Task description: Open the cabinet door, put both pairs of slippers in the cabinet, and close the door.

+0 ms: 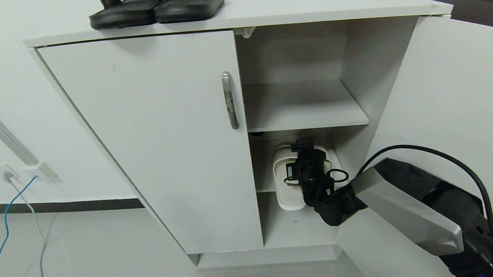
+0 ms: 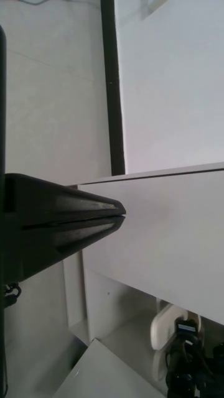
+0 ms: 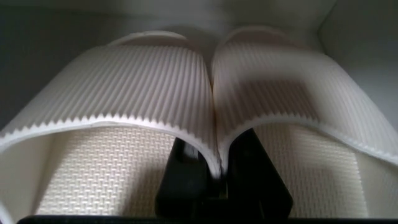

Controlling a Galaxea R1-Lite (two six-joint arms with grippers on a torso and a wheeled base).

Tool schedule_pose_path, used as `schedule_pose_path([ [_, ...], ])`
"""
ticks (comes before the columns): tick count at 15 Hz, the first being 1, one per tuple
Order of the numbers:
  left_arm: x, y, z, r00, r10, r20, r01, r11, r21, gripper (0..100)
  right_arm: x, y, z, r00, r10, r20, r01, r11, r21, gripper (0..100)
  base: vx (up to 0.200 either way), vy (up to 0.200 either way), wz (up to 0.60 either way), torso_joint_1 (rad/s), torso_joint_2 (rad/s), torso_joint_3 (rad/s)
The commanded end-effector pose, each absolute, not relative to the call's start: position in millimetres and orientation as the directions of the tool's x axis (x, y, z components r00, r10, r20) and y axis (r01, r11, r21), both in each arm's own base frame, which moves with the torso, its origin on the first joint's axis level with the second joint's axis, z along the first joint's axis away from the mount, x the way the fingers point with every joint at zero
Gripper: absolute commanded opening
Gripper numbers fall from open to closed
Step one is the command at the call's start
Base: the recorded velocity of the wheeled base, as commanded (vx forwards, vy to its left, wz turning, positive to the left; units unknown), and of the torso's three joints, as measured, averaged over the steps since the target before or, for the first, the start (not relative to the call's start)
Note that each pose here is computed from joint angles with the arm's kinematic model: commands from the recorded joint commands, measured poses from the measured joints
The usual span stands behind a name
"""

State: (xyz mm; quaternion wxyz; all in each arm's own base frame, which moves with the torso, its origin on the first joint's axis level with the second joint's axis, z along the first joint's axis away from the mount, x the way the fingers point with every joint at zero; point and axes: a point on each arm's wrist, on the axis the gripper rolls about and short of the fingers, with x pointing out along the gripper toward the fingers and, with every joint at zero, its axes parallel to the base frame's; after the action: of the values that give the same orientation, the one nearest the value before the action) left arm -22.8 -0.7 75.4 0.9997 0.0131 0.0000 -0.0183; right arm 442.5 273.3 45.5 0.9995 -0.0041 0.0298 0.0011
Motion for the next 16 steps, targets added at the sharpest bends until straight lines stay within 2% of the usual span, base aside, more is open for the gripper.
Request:
schedule_pose_path([
  [1, -22.7, -0.8, 75.5, 0.999, -0.037, -0.002, 0.037, 0.999, 0.026, 0, 449.9, 274.2, 44.2, 0.999, -0.007, -0.044, 0.007, 1.000, -0.002, 0, 0.000, 0.000, 0.00, 0.000, 0.00, 0.000],
  [5, -22.8, -0.8, 75.5, 0.999, -0.037, 0.000, 0.037, 0.999, 0.026, 0, 461.1, 278.4, 35.0, 1.000, -0.013, -0.027, 0.013, 1.000, 0.001, 0, 0.000, 0.000, 0.00, 0.000, 0.00, 0.000],
  [15, -22.8, -0.7, 75.5, 0.999, -0.035, 0.000, 0.035, 0.999, 0.026, 0, 469.4, 273.7, 38.8, 1.000, -0.031, 0.000, 0.031, 1.000, -0.008, 0, 0.000, 0.000, 0.00, 0.000, 0.00, 0.000],
  [16, -22.8, -0.7, 75.5, 0.999, -0.035, 0.000, 0.035, 0.999, 0.026, 0, 469.4, 273.7, 38.8, 1.000, -0.031, 0.000, 0.031, 1.000, -0.008, 100, 0.000, 0.000, 0.00, 0.000, 0.00, 0.000],
])
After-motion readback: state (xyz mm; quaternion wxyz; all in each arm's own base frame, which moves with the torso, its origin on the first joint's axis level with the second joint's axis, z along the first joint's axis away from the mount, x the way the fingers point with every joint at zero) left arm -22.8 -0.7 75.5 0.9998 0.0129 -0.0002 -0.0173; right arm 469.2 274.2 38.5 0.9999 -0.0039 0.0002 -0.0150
